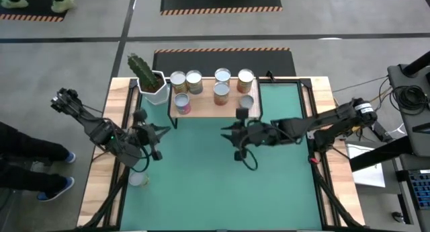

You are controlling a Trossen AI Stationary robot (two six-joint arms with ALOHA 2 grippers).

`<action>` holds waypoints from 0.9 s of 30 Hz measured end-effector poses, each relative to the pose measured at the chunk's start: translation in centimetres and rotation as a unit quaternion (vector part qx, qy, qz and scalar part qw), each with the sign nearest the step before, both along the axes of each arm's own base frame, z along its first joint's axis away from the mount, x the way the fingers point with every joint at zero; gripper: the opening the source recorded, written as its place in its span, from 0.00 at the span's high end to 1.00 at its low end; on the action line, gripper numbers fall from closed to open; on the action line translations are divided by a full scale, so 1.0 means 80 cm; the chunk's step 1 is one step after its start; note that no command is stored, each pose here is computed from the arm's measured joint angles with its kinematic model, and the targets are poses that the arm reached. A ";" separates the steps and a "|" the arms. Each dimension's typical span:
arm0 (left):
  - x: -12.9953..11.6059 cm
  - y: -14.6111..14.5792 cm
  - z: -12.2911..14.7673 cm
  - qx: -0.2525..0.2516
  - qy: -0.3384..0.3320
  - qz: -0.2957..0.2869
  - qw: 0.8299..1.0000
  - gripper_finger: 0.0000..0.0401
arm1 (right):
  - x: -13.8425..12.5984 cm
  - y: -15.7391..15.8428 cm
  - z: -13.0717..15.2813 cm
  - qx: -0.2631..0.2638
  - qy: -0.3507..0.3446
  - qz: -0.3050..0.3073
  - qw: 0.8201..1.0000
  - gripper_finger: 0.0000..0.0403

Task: Pick and place cans onto a shelf
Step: Put the canned spaghetti sauce on the shelf

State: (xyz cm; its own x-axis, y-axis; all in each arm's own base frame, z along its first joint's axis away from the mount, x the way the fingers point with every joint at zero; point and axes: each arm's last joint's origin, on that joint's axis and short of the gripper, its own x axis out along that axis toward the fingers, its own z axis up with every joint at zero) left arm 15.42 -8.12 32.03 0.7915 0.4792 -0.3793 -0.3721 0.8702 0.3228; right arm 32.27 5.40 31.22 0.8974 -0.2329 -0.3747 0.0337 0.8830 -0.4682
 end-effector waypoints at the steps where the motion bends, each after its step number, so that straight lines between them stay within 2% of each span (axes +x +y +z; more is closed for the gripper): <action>1: 0.003 -0.004 -0.004 -0.031 0.009 -0.013 0.999 1.00 | -0.002 0.005 -0.003 -0.008 -0.006 0.010 1.000 0.80; 4: 0.012 -0.014 -0.014 -0.124 0.041 -0.029 0.991 1.00 | -0.012 0.012 -0.008 -0.017 -0.012 0.027 0.999 0.82; 6: 0.018 -0.020 -0.017 -0.187 0.076 -0.025 0.979 1.00 | -0.021 0.014 -0.008 -0.014 -0.021 0.030 0.999 0.83; 11: 0.030 -0.038 -0.024 -0.324 0.228 0.000 0.918 1.00 | -0.044 0.019 -0.013 -0.018 -0.041 0.046 0.998 0.86; 17: 0.042 -0.059 -0.046 -0.398 0.370 0.012 0.839 0.99 | -0.070 0.019 -0.001 -0.033 -0.109 0.066 0.991 0.86; 20: 0.043 -0.064 -0.062 -0.424 0.404 0.040 0.809 0.93 | -0.080 0.016 -0.003 -0.025 -0.115 0.067 0.991 0.86; 23: 0.037 -0.067 -0.075 -0.461 0.431 0.090 0.771 0.83 | -0.085 0.015 -0.007 -0.021 -0.113 0.066 0.991 0.86; 25: 0.029 -0.070 -0.081 -0.469 0.435 0.124 0.758 0.75 | -0.086 0.014 -0.007 -0.020 -0.114 0.066 0.991 0.86; 27: 0.022 -0.076 -0.085 -0.466 0.427 0.147 0.761 0.65 | -0.087 0.014 -0.007 -0.018 -0.114 0.066 0.991 0.86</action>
State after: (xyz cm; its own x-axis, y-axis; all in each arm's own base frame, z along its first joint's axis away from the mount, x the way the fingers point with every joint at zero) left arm 17.16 -14.21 25.26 -0.0230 -0.2029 -0.9789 -0.5960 0.7890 -0.1495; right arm 25.34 6.55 30.68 0.9814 -0.1179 -0.1514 0.0284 0.8695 -0.4931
